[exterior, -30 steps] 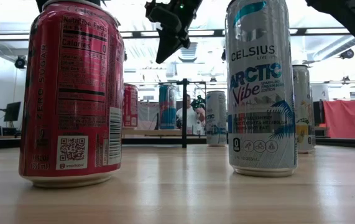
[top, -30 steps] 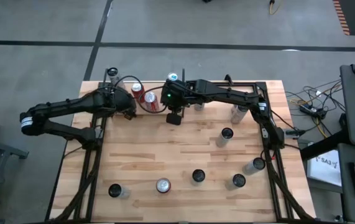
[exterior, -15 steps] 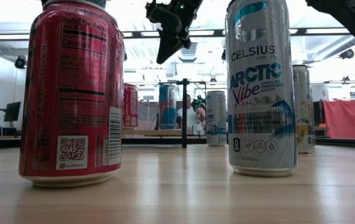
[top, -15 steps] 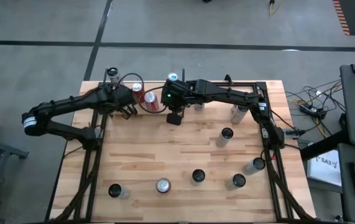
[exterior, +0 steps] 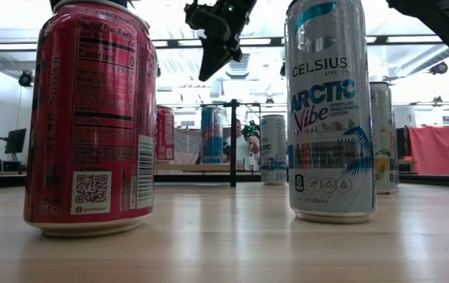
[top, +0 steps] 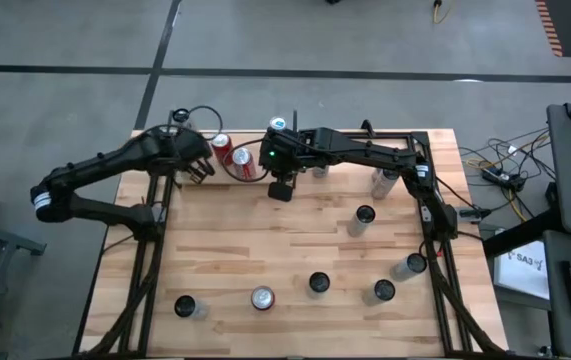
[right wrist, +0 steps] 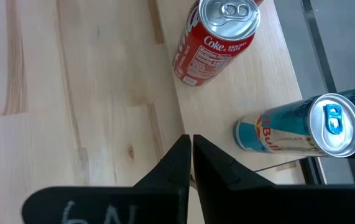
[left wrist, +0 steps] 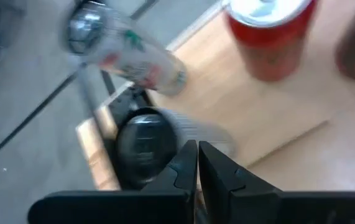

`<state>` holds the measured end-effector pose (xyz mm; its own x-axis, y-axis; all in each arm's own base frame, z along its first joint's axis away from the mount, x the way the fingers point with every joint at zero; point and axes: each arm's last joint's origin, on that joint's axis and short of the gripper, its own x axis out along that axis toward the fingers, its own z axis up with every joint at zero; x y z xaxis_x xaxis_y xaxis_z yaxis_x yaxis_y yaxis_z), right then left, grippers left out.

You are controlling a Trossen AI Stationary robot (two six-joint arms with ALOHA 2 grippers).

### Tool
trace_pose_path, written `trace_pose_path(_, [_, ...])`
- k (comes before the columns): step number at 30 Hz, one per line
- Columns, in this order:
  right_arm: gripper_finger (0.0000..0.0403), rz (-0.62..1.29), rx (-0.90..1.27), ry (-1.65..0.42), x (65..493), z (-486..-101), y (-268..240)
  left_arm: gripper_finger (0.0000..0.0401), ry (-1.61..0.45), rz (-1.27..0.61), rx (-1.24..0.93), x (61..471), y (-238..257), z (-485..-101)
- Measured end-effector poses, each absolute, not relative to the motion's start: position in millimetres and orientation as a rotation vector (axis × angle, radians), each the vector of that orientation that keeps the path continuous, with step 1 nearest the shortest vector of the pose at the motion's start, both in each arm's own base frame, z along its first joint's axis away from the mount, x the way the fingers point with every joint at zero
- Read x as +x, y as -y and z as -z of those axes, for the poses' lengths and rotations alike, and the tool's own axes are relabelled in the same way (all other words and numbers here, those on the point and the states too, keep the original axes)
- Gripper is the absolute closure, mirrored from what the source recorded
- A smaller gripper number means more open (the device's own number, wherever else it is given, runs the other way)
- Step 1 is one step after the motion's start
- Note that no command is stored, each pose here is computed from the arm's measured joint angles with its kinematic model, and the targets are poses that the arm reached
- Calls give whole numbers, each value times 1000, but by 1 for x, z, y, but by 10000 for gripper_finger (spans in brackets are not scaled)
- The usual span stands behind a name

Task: Place canned beverage on shelf
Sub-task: Put the top white and pink soda can on the shelf aligned with the other white and pink soda can

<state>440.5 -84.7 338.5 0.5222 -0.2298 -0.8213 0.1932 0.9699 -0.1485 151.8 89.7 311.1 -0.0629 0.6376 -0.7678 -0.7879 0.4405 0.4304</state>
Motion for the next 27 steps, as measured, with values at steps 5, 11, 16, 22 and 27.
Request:
trace_pose_path(5, [394,252,-40,-999,440,-338,85,401,-1197,-1059,-108,132,-81,-325])
trace_pose_path(11, [394,248,-49,-999,440,-338,85,401,-1262,-870,-22,125,-75,-324])
trace_pose_path(16, [394,244,-55,-1000,440,-338,85,401,-1361,-672,18,127,-75,-311])
trace_pose_path(22, [394,239,-62,-1010,439,-337,84,401,-1487,-659,132,129,-79,-289])
trace_pose_path(27, [394,234,-70,-1017,439,-336,84,401,-1501,-710,144,134,-88,-281])
